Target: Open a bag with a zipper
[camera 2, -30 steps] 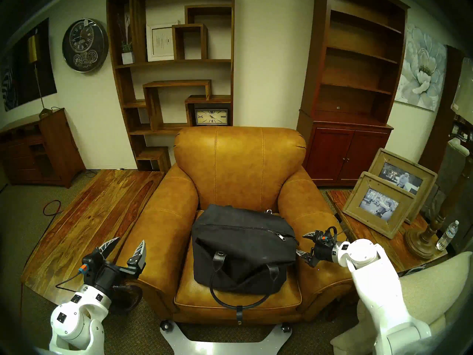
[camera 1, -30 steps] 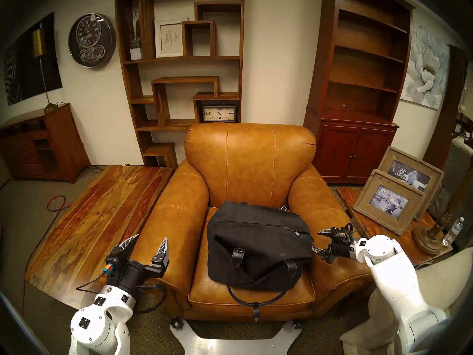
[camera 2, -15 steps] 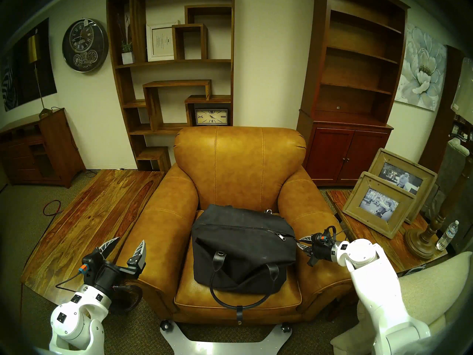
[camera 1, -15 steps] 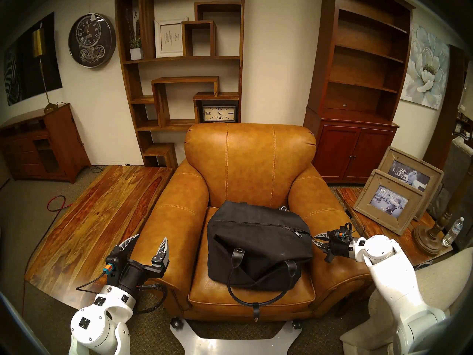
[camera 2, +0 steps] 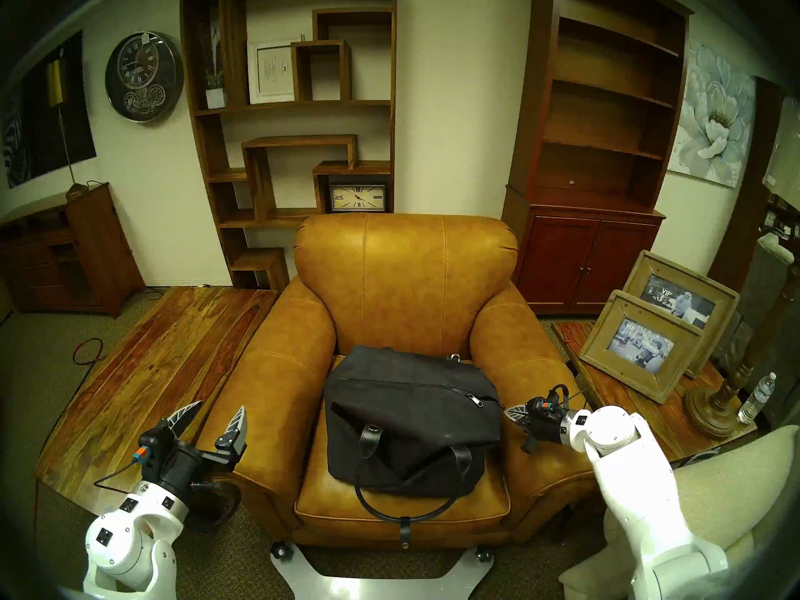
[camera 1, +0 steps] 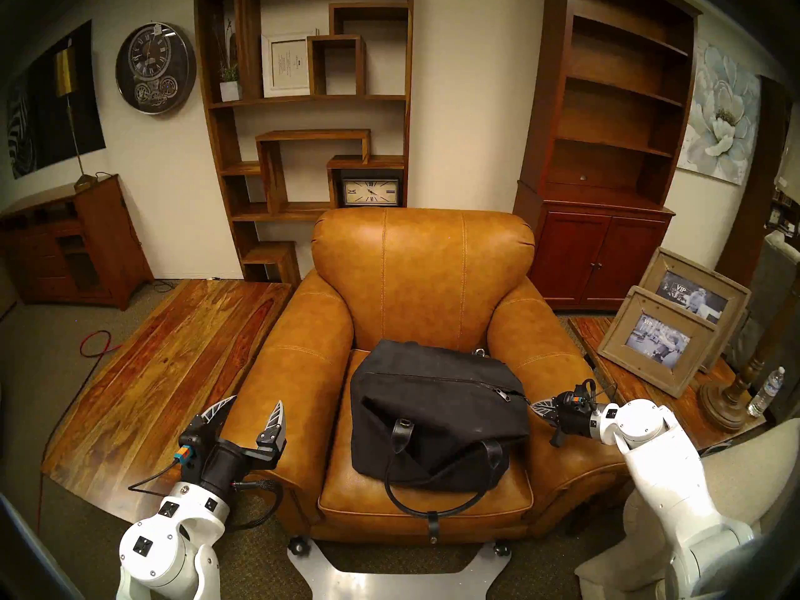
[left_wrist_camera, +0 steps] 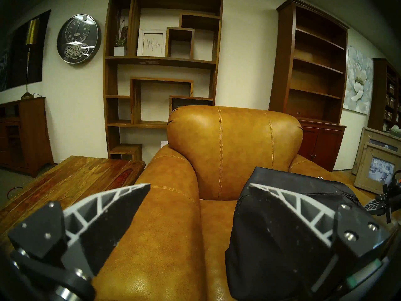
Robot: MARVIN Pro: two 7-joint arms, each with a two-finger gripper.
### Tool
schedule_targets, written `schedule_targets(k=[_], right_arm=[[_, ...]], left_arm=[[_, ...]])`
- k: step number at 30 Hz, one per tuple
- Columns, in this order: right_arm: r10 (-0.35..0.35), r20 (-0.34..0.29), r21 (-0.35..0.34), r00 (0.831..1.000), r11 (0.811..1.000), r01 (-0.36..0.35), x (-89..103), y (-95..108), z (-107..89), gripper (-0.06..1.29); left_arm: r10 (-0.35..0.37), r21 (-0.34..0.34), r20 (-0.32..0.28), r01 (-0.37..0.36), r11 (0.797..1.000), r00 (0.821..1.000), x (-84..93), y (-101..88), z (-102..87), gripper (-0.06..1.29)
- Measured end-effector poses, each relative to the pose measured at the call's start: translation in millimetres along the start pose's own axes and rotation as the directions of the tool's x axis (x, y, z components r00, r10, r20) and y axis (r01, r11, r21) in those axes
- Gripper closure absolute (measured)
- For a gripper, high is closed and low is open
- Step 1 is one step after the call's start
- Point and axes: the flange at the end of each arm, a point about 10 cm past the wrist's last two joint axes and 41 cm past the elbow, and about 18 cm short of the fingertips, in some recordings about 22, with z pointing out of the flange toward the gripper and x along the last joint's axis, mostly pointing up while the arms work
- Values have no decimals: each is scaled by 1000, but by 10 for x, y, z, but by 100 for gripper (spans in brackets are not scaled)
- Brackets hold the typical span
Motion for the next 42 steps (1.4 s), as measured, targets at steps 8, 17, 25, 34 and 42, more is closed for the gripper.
schedule_targets(k=[8,17,25,34,42], right_arm=[[3,-7,-3,1000,1000,-3,7,-24,27,125],[-8,14,11,1000,1000,8,-52,-107,89,125],[-7,37,21,999,1000,6,-121,-194,153,125],[8,18,-10,1000,1000,-7,-142,-181,156,125],[-26,-21,-38,999,999,25,-47,-19,44,3]], left_arm=[[0,0,0,0,1000,1000,0,0,0,-4],[0,0,0,0,1000,1000,-1,0,0,-4],[0,0,0,0,1000,1000,-1,0,0,-4],[0,0,0,0,1000,1000,-1,0,-1,-4],[0,0,0,0,1000,1000,-1,0,-1,-4]])
